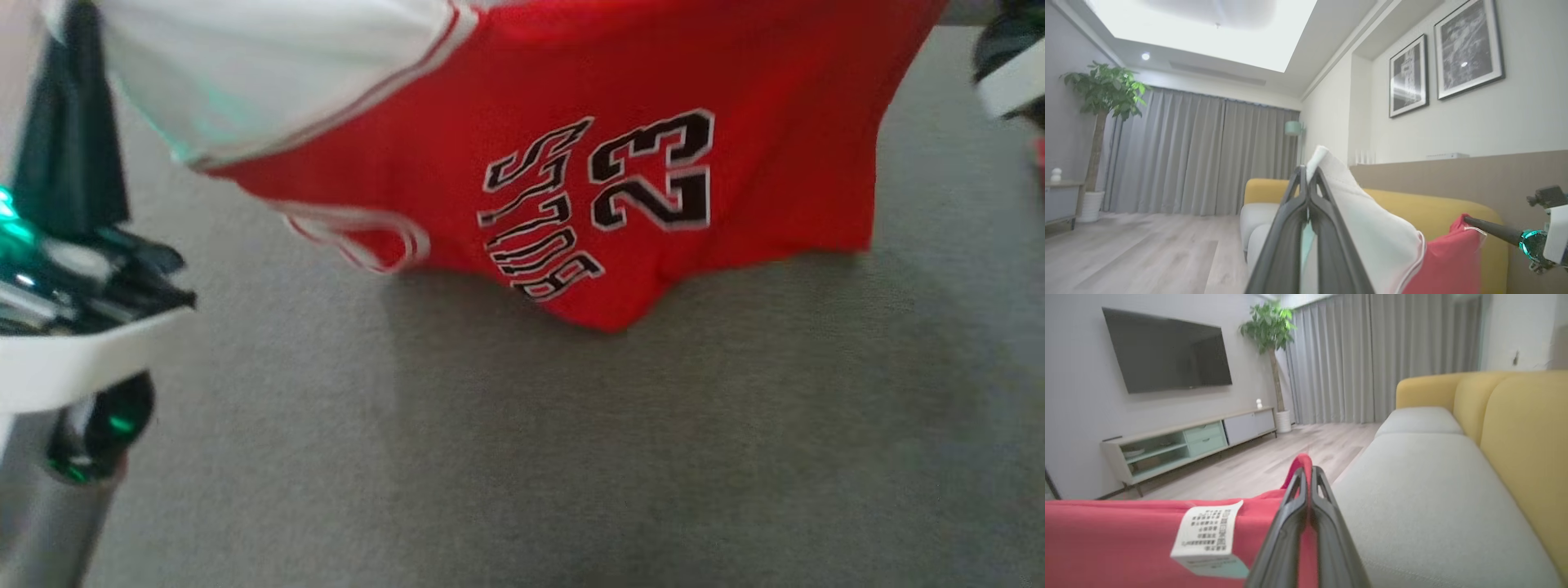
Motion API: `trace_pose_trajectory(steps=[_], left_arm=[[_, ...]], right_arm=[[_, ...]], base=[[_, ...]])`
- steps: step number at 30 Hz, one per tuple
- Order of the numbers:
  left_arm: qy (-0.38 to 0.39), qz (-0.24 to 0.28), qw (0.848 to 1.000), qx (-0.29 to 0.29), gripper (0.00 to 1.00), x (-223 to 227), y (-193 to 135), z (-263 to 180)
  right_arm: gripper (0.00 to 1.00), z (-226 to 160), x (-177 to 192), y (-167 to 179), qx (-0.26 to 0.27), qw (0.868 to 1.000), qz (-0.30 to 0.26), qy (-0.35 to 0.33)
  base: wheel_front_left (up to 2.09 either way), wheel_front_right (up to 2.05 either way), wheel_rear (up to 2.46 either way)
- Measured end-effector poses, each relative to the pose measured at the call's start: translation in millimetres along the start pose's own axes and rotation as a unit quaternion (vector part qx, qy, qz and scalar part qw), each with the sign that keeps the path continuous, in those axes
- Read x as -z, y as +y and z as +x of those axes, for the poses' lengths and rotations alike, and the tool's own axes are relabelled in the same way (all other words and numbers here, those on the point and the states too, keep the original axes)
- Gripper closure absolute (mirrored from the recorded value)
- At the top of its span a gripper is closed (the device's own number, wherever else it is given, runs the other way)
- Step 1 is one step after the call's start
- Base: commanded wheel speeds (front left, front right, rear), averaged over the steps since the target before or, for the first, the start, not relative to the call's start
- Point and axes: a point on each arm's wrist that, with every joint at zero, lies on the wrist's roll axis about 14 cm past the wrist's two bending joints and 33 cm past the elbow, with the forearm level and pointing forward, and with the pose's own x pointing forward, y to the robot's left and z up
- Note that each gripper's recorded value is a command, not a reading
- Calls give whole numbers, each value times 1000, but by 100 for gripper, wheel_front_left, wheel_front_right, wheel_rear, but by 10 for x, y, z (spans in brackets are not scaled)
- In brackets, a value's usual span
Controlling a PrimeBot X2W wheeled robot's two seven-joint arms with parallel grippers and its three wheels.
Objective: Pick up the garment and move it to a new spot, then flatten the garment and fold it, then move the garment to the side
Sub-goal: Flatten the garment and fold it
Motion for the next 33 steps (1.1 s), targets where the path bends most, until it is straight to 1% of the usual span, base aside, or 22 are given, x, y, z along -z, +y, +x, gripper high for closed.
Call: trace_pose_trajectory(steps=[3,7,10,12,13,15,17,18,20,21,23,24,26,27,28,30,33], left_arm=[[-46,-9,999,26,100,-274,-138,165],[-73,-27,995,61,100,-523,-345,314],[-64,-63,992,92,100,-593,-551,387],[-27,-83,988,130,100,-488,-776,385],[-6,-84,985,149,100,-400,-882,353],[37,-95,982,161,100,-137,-979,247],[89,-116,978,149,100,239,-988,92],[114,-129,976,136,100,434,-958,-3],[158,-144,971,110,100,789,-898,-211],[158,-144,971,110,100,789,-898,-211],[195,-147,965,94,100,1077,-861,-411],[206,-152,963,84,100,1180,-842,-483],[224,-158,959,71,100,1349,-833,-604],[230,-161,958,66,100,1404,-825,-648],[232,-162,957,59,100,1441,-806,-680],[238,-160,956,54,100,1499,-795,-740],[242,-161,956,53,100,1531,-808,-787]], right_arm=[[100,-278,-350,-144,23,999,-2,-38],[100,-701,-687,-306,53,996,-3,-71],[100,-1040,-857,-455,80,994,-20,-70],[100,-1281,-845,-580,103,993,-28,-52],[100,-1402,-763,-648,115,992,-28,-35],[100,-1629,-410,-799,142,990,-24,16],[100,-1885,132,-922,170,982,-11,83],[100,-2002,439,-933,180,977,3,115],[100,-2203,1023,-829,194,966,45,163],[100,-2203,1023,-829,194,966,45,163],[100,-2382,1529,-644,204,954,87,201],[100,-2467,1731,-557,209,948,99,217],[99,-2606,2033,-408,220,937,120,242],[63,-2650,2135,-348,227,933,130,247],[0,-2674,2208,-295,231,930,135,251],[0,-2683,2299,-201,235,926,144,258],[0,-2727,2320,-81,230,920,155,276]], base=[[0,0,0],[0,0,0],[0,0,0],[0,0,0],[0,0,0],[0,0,0],[0,0,0],[0,0,0],[0,0,0],[0,0,0],[0,0,0],[0,0,0],[0,0,0],[0,0,0],[0,0,0],[0,0,0],[0,0,0]])
